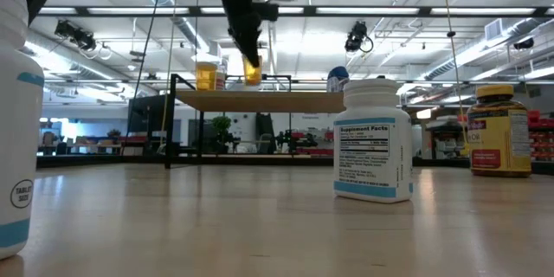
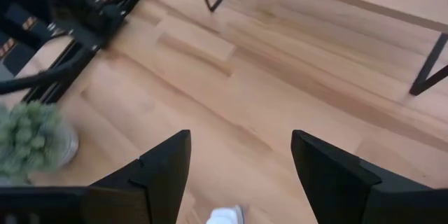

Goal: Pick and place medicine bottles onto shelf by color
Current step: Put the orange medicine bottle on the shelf

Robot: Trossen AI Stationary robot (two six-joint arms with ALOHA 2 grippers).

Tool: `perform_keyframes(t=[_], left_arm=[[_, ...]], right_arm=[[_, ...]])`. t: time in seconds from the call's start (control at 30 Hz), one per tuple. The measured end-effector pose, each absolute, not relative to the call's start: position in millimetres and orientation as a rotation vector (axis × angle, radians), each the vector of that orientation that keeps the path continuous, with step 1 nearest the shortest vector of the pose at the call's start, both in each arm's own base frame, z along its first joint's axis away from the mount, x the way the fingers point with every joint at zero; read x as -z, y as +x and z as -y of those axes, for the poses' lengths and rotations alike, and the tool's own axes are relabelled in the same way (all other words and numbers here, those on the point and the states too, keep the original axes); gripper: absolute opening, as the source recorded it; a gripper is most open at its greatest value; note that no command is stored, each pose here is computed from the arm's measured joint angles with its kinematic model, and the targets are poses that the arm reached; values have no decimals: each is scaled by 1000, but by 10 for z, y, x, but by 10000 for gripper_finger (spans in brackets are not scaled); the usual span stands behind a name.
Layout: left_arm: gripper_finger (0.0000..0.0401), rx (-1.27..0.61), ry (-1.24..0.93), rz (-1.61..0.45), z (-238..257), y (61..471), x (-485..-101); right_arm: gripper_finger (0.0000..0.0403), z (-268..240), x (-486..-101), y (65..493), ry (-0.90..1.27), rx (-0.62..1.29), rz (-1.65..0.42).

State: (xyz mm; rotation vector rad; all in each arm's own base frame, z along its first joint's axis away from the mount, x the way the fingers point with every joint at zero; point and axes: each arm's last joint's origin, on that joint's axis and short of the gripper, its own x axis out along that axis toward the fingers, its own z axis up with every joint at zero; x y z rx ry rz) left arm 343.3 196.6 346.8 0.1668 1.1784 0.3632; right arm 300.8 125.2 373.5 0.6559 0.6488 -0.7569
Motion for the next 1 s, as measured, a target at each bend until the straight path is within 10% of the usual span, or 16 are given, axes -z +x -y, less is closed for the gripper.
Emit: perform_keyframes(t=[1.0], left_arm=[[233, -517, 6, -1160, -2449, 3445, -3168]], right_arm=[[255, -706, -3767, 3292, 753, 745, -665]])
